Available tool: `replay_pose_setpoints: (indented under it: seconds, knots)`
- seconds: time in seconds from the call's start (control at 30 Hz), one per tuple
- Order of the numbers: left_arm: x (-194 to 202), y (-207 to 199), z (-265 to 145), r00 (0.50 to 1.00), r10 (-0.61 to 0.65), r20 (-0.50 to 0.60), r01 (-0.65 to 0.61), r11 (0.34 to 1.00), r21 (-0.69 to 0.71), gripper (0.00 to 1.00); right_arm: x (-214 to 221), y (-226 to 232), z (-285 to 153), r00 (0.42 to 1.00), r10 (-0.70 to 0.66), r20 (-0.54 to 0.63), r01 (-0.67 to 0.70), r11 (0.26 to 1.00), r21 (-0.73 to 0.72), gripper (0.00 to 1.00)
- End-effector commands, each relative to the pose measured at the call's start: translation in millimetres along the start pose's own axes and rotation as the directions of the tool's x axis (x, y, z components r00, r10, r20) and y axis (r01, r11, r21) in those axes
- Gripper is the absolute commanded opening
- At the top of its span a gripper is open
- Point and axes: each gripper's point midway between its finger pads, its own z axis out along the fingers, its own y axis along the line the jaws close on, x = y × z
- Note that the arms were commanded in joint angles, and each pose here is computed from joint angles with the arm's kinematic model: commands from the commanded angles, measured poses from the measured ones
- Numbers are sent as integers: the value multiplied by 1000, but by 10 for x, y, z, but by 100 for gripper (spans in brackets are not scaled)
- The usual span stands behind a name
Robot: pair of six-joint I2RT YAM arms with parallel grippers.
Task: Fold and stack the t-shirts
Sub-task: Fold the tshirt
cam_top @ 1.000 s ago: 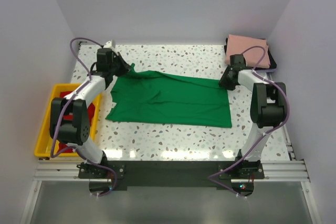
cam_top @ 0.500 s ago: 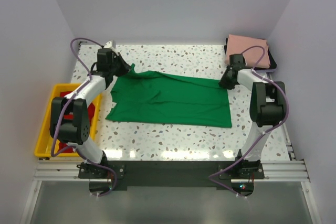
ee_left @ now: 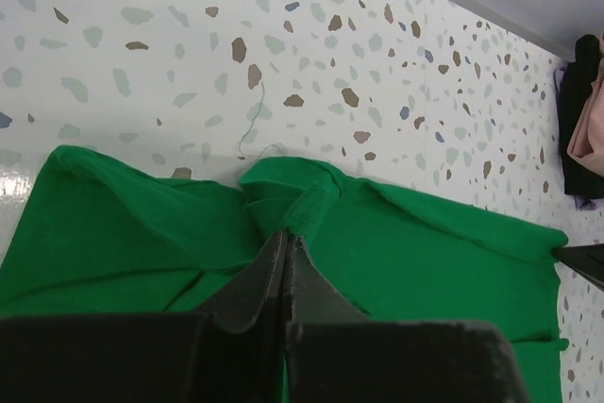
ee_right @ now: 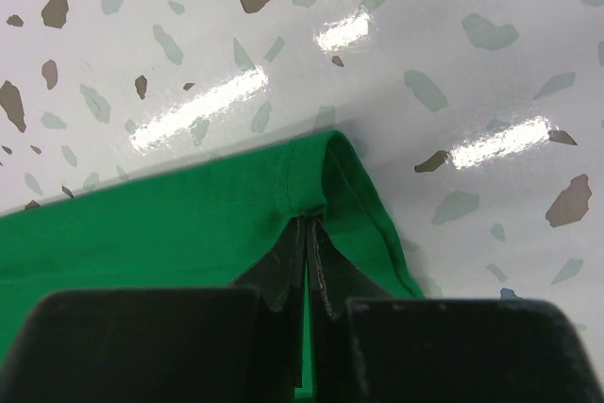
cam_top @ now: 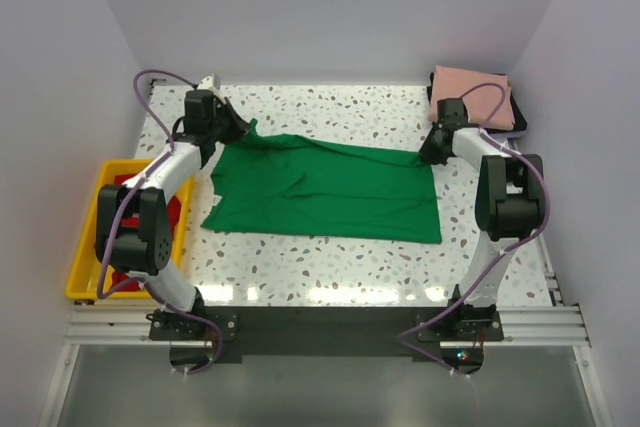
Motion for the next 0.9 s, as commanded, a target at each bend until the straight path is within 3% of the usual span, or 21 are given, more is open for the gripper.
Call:
replay_pose_setpoints:
  seconds: [0.0,0.53,0.87]
  knots:
    - [-289,-149,-50,998,14,67,-17,999,45,0,-213,123,-203,999,-1,50,2,999,-33,0]
    - [-195,-81,-385,998,47,44,-47,999,-10,0,-189,-240,-555,997,39,67,-39,999,-11,0]
    - [87,25,-604,1000,29,5,-29,999,-28,0,-68,-388,-752,996,47,74,-45,999,-26,0]
